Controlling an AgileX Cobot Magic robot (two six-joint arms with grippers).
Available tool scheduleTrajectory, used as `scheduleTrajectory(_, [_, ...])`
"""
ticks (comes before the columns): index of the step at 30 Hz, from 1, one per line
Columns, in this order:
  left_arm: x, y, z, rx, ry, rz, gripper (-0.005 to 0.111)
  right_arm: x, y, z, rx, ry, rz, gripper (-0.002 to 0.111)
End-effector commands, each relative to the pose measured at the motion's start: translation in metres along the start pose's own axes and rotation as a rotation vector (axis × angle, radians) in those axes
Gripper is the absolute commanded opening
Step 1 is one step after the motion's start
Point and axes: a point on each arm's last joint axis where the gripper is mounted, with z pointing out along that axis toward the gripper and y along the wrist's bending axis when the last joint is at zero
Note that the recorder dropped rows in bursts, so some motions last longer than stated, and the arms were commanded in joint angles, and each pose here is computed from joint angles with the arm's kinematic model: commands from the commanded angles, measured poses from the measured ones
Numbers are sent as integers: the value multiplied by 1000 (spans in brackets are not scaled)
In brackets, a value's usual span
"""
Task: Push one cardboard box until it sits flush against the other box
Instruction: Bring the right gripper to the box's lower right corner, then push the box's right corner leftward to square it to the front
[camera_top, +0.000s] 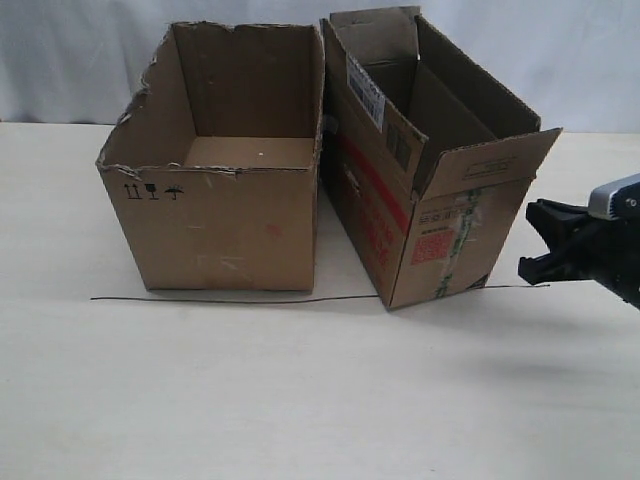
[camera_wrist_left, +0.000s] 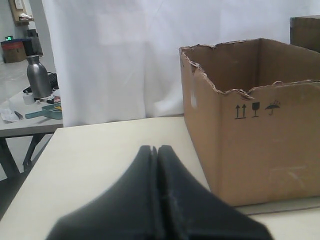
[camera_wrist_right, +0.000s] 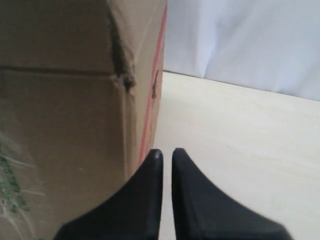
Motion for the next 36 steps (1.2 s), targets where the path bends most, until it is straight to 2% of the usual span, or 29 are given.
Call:
scheduleTrajectory(1, [0, 0, 0, 1, -4, 0, 0, -2, -5, 5, 16, -31, 0, 5])
scheduleTrajectory(7, [0, 0, 0, 1, -4, 0, 0, -3, -4, 9, -16, -88, 36, 5])
scheduleTrajectory(15, [0, 0, 0, 1, -4, 0, 0, -1, 7, 8, -130, -87, 8, 5])
scheduleTrajectory(26, [0, 0, 0, 1, -4, 0, 0, 0, 17, 7, -251, -61, 51, 5])
scheduleTrajectory(36, [0, 0, 0, 1, -4, 0, 0, 1, 20, 6, -283, -48, 105, 5])
